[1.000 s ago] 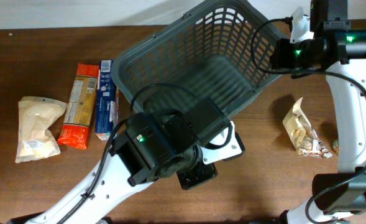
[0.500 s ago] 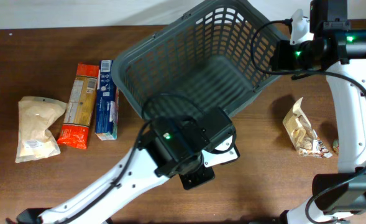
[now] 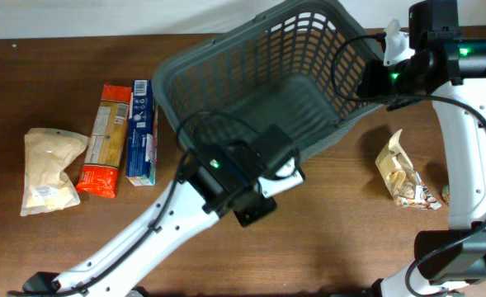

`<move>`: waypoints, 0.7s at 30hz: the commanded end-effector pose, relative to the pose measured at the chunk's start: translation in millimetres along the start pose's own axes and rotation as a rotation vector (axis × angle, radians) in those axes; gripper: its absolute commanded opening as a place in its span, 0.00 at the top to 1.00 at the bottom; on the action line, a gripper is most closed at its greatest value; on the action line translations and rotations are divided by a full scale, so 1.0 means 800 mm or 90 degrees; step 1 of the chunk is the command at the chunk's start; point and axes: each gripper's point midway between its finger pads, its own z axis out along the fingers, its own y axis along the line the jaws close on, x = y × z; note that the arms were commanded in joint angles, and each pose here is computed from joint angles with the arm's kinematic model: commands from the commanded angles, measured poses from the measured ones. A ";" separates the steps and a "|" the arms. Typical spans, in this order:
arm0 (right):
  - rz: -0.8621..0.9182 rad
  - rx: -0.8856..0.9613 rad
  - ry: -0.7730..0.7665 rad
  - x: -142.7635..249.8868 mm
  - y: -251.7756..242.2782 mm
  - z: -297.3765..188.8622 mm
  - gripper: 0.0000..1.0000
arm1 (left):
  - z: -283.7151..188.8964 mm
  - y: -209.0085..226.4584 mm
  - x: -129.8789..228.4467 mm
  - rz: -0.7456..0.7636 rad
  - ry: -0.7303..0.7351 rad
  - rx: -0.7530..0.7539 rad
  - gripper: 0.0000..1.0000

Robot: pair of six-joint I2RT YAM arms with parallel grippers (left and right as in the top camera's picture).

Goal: Pack container

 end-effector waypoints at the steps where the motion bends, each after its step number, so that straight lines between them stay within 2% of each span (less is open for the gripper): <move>1: 0.001 -0.007 0.006 0.002 0.006 -0.002 0.96 | -0.003 0.039 0.003 -0.032 -0.008 -0.052 0.98; 10: -0.007 -0.061 0.011 0.005 0.024 -0.004 0.96 | -0.010 0.115 -0.011 -0.117 -0.070 -0.137 0.98; 21: -0.009 -0.098 0.050 0.025 0.037 -0.009 0.96 | -0.016 0.173 0.015 -0.204 -0.072 -0.172 0.98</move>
